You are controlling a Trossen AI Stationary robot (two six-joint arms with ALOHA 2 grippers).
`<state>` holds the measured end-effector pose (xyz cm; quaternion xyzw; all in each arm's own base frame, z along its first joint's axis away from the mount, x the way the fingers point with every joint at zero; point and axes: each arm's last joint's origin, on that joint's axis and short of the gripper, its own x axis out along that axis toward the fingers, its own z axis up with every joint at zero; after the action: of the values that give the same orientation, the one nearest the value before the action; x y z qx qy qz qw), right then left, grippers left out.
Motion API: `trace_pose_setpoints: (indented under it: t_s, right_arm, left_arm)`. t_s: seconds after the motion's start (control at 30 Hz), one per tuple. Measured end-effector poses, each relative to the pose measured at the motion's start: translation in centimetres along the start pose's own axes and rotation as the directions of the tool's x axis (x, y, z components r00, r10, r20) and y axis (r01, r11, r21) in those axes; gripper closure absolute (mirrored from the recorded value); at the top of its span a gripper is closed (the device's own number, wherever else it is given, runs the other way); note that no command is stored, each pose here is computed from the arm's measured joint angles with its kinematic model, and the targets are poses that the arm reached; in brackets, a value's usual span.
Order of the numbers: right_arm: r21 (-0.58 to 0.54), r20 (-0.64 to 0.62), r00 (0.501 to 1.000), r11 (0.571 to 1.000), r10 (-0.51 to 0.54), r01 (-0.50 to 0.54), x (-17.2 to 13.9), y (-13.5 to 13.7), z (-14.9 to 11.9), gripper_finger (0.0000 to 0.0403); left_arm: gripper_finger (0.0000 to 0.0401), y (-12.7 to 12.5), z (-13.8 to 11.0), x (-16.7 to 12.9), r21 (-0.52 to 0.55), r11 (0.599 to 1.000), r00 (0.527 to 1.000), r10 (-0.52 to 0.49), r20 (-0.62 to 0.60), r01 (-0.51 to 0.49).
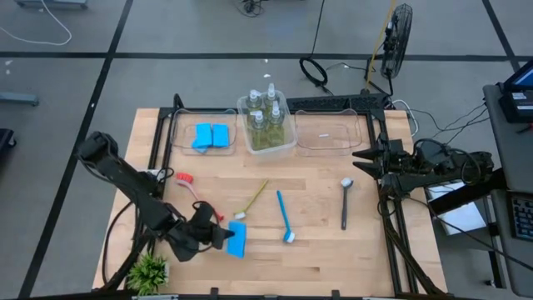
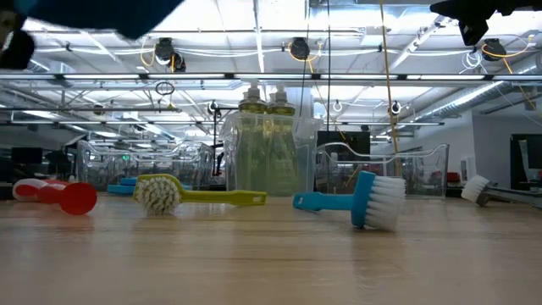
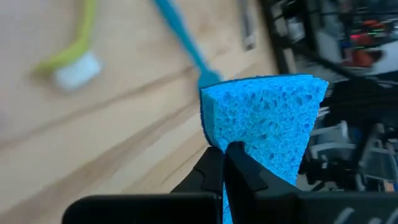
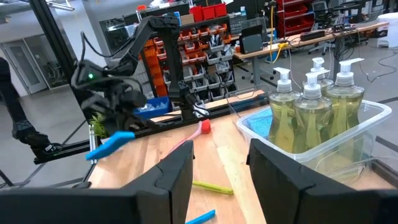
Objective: Pick & Place Kitchen Sink Supplies
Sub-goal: Put the blue sponge into the left transparent bin
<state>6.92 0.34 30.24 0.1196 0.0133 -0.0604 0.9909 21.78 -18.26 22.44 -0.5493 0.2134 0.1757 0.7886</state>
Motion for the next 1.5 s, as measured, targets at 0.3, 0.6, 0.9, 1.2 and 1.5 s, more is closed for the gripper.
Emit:
trace_pose_setpoints:
  t_s: [0.3, 0.6, 0.9, 1.2, 1.5]
  right_arm:
    - [0.038, 0.001, 1.000, 0.999, -0.002, 0.002, 0.0, 0.0, 0.0, 0.0261]
    - [0.037, 0.001, 1.000, 0.999, -0.003, 0.003, 0.0, 0.0, 0.0, 0.0261]
    - [0.034, 0.001, 1.000, 0.999, -0.004, 0.004, 0.0, 0.0, 0.0, 0.0261]
    - [0.022, 0.000, 1.000, 1.000, -0.004, 0.004, 0.0, 0.0, 0.0, 0.0261]
    - [0.022, -0.001, 1.000, 1.000, -0.005, 0.005, 0.0, 0.0, 0.0, 0.0261]
  left_arm:
    - [0.0400, -3.4, 0.9, -1.5, 0.249, 0.936, 0.958, -0.276, 0.082, 0.248]
    - [0.0401, -7.1, 1.6, -3.3, 0.515, 0.706, 0.796, -0.601, 0.072, 0.486]
    - [0.0401, -9.0, 2.3, -5.4, 0.670, 0.424, 0.568, -0.823, 0.003, 0.610]
    - [0.0401, -9.7, 2.8, -6.4, 0.744, 0.265, 0.421, -0.907, -0.024, 0.613]
    - [0.0401, -9.3, 3.7, -4.5, 0.649, 0.443, 0.558, -0.829, 0.035, 0.618]
